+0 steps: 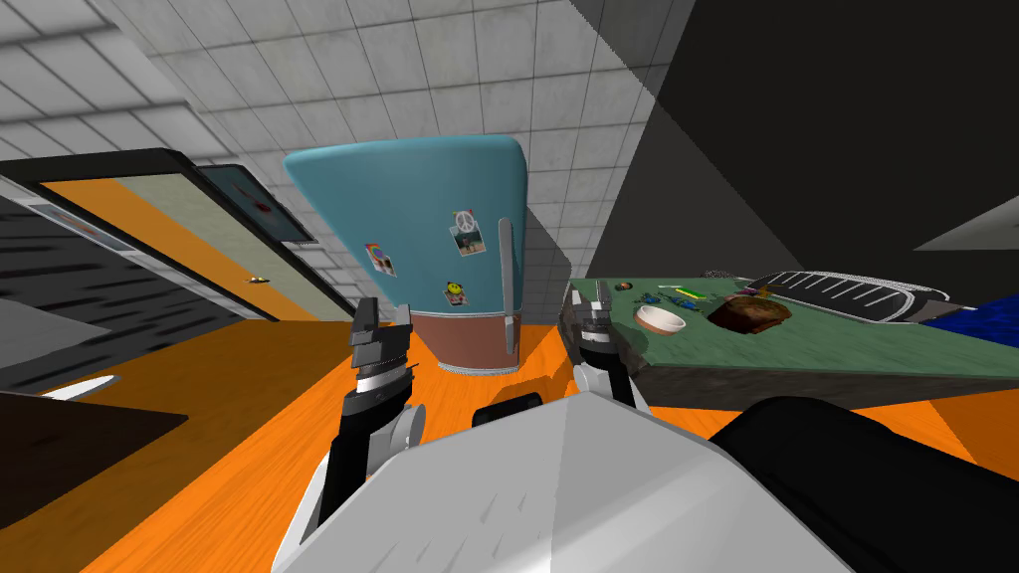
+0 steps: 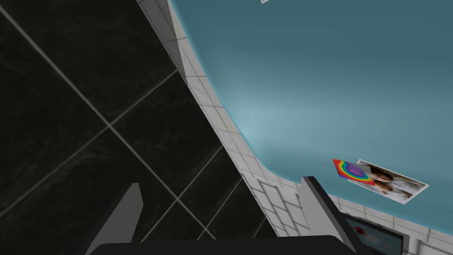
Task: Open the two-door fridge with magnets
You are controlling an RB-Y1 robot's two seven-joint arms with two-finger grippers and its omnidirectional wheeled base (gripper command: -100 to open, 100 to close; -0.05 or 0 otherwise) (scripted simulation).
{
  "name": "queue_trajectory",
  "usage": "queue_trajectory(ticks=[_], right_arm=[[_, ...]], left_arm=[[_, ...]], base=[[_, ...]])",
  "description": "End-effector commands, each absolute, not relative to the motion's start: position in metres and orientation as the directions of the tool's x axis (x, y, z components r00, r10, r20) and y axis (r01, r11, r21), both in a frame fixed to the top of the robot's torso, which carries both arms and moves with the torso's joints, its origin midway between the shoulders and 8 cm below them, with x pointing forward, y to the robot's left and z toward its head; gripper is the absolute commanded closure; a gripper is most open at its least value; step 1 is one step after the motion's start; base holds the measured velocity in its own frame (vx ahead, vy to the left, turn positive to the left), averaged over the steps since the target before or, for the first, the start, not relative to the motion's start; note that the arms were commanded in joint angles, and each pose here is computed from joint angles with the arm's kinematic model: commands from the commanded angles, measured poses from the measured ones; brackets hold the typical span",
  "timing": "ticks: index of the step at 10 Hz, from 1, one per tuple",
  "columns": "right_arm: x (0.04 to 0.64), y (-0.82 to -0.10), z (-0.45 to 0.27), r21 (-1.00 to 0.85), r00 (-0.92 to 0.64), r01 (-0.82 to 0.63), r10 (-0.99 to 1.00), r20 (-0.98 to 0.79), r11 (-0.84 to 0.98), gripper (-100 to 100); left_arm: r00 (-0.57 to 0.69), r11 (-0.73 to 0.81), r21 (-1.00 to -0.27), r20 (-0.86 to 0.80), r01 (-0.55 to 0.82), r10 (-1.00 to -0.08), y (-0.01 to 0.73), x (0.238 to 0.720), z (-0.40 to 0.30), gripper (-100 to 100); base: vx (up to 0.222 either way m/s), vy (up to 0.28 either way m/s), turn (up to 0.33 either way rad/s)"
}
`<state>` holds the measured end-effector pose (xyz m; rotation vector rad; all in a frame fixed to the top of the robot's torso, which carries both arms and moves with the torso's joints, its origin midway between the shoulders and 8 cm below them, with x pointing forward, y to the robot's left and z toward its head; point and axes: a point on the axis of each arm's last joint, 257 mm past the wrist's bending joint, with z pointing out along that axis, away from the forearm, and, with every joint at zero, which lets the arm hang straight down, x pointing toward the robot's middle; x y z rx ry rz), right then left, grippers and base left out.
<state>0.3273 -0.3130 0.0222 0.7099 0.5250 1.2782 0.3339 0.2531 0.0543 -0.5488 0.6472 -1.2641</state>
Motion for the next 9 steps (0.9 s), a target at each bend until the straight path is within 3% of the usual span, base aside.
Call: queue_trajectory(ticks=[1, 9], right_arm=[[0.3273, -0.3130, 0.0222, 0.730, 0.222, -0.671, 0.974, 0.032, 0.129, 0], [0.3272, -0.3130, 0.0223, 0.730, 0.222, -0.671, 0.974, 0.032, 0.130, 0]], left_arm=[[0.172, 0.220, -0.696, -0.140, 0.684, -0.975, 0.2531, 0.3339, 0.0543, 0], [0.172, 0.220, -0.696, -0.140, 0.684, -0.975, 0.2531, 0.3338, 0.0545, 0]], base=[[0.000, 0.000, 0.000], [0.000, 0.000, 0.000]])
